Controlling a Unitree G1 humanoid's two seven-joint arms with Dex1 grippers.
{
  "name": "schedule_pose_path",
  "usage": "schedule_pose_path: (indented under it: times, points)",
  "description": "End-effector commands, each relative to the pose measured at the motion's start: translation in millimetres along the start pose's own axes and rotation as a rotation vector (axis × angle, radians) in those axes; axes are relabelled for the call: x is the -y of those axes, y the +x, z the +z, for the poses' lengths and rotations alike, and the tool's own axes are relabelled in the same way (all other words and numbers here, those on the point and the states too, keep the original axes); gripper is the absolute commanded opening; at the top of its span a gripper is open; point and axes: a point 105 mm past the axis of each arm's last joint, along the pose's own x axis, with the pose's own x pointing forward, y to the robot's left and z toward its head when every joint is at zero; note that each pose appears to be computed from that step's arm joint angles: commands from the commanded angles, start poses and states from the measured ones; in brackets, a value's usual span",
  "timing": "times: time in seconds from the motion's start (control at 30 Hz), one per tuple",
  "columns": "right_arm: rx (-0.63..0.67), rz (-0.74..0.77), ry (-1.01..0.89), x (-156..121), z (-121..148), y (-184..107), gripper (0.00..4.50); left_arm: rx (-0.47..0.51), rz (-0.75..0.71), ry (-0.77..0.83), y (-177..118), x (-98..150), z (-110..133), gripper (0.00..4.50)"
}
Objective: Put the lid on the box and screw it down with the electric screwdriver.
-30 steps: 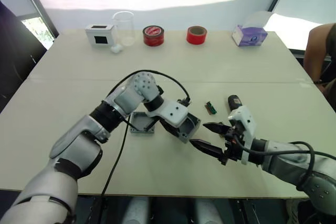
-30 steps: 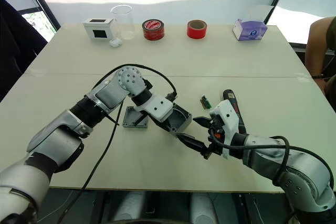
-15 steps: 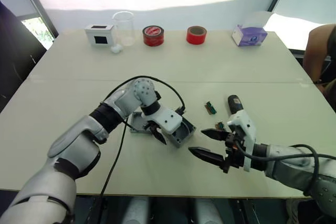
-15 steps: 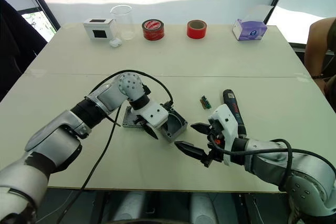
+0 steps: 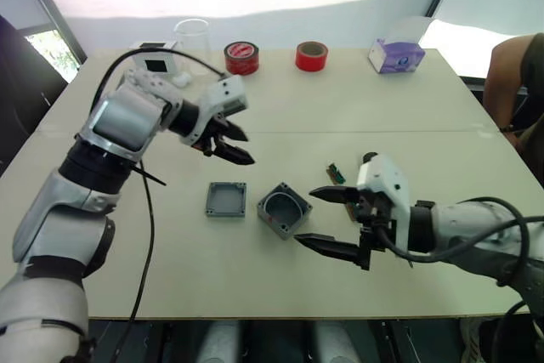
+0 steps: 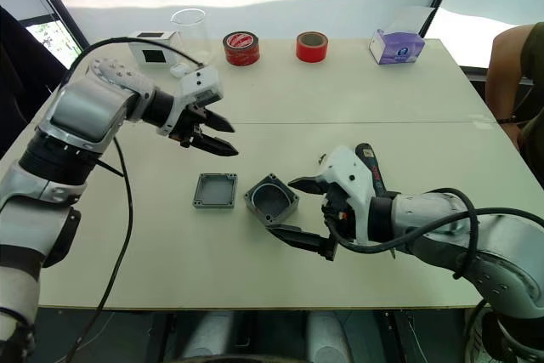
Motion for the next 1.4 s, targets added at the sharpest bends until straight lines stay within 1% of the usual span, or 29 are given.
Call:
schedule_pose_path:
  times: [0.03,0.1,0.17,0.3,0.47,0.6,0.73,0.87,0.93,1.03,1.23,1.3,1.4]
  points:
    - [-0.001,0.015,-0.089,-2.4,5.3,4.0,4.50,-0.029,0.185,-0.151,-15.6,-13.2,-19.0,3.17]
    - [0.010,0.022,-0.095,-2.3,5.7,6.1,4.50,-0.047,0.191,-0.229,-15.3,-9.7,-27.7,3.17]
    - [0.020,0.035,-0.091,-0.6,3.2,8.7,4.50,-0.074,0.185,-0.340,-8.4,-4.4,-43.3,3.17]
    - [0.022,0.044,-0.092,4.8,-4.1,13.0,4.50,-0.098,0.201,-0.434,1.4,-4.9,-64.1,3.17]
    - [0.021,0.035,-0.079,6.4,-14.1,18.6,4.50,-0.127,0.214,-0.467,8.9,-1.5,-82.4,3.17]
    - [0.039,0.037,-0.072,2.2,-11.8,21.7,4.50,-0.142,0.237,-0.489,16.3,-0.1,-90.0,3.17]
    - [0.043,0.002,-0.076,5.3,-6.8,21.5,4.50,-0.160,0.236,-0.501,33.0,7.7,-94.5,3.17]
    - [0.044,-0.010,-0.074,6.2,-4.3,21.1,4.50,-0.180,0.263,-0.518,36.4,7.2,-101.2,3.17]
    - [0.041,-0.024,-0.073,7.6,-3.6,19.8,4.50,-0.200,0.259,-0.539,41.4,9.8,-108.6,3.17]
    - [0.035,-0.046,-0.069,11.4,-3.5,16.5,4.50,-0.202,0.255,-0.548,45.8,12.3,-109.1,2.50]
    - [0.037,-0.081,-0.055,19.4,-2.4,9.8,4.50,-0.172,0.270,-0.569,50.6,12.8,-102.5,0.11]
    - [0.045,-0.087,-0.046,22.0,-0.5,7.9,4.50,-0.149,0.292,-0.585,48.8,8.5,-98.0,0.05]
    - [0.104,-0.101,-0.011,27.6,9.1,5.9,4.50,-0.091,0.370,-0.592,35.6,-7.6,-83.8,0.05]
